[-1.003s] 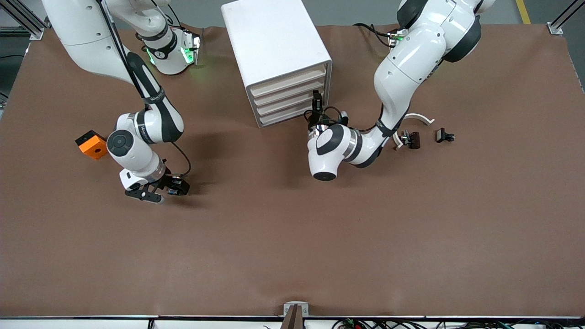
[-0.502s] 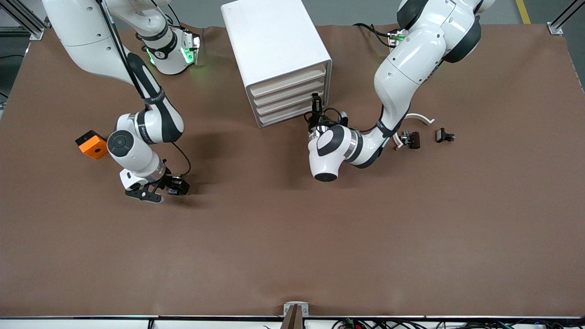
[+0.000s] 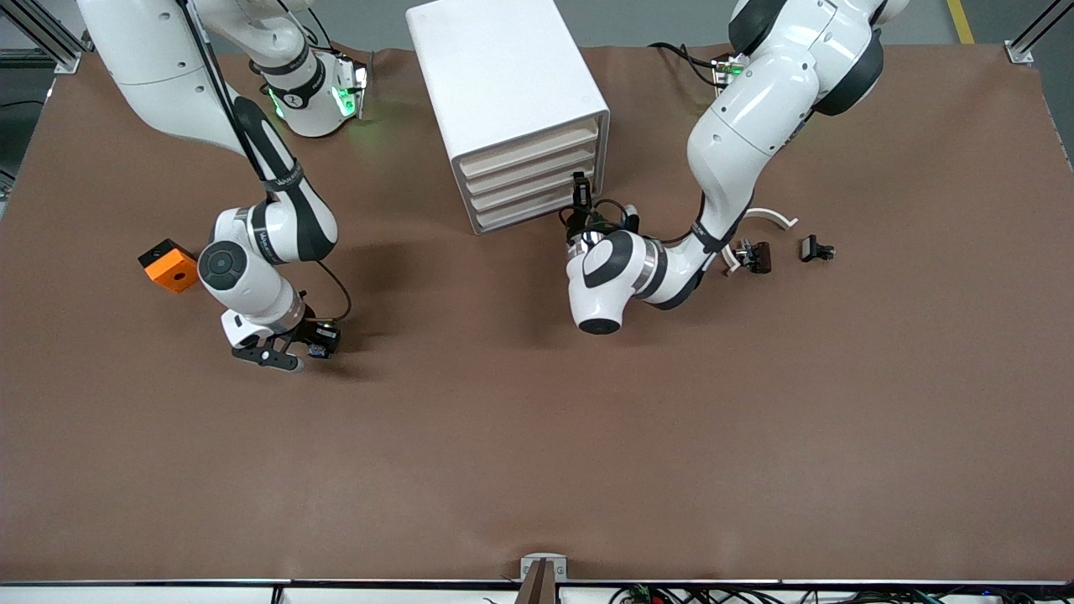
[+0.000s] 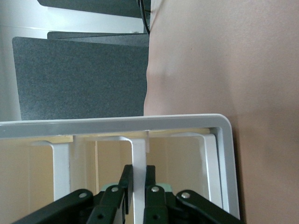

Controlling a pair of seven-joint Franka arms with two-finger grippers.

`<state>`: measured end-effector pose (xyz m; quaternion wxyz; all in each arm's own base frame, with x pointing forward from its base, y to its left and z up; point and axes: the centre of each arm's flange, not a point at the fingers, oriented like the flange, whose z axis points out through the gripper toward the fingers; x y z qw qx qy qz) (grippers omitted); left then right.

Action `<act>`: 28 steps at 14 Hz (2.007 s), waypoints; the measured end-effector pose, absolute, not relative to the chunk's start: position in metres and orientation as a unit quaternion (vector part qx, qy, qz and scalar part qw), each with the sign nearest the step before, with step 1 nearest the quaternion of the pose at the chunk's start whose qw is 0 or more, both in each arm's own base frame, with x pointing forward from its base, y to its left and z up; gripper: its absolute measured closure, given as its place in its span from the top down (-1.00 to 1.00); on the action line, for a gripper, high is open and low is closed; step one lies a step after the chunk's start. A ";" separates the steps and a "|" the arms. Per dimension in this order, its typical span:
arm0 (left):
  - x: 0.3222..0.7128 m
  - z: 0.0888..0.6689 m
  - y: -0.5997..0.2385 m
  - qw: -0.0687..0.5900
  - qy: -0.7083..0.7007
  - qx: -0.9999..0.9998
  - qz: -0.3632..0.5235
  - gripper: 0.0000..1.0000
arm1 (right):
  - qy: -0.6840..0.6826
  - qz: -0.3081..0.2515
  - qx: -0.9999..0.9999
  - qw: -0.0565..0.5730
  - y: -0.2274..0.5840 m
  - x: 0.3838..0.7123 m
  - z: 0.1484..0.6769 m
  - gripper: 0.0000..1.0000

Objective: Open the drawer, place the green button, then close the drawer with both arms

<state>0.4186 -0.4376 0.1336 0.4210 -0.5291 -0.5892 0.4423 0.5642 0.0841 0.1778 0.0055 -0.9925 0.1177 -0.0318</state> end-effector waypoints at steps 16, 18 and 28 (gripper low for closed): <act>0.492 0.132 -0.379 0.355 -0.651 -0.468 0.480 -0.71 | 0.199 0.032 -0.979 -0.011 0.174 0.579 0.305 -0.17; 0.499 0.132 -0.372 0.346 -0.657 -0.461 0.485 -0.71 | 0.227 0.034 -0.973 -0.016 0.222 0.564 0.322 -0.17; 0.548 0.150 -0.349 0.274 -0.690 -0.439 0.507 -0.67 | 0.314 0.018 -0.949 -0.015 0.380 0.489 0.357 -0.17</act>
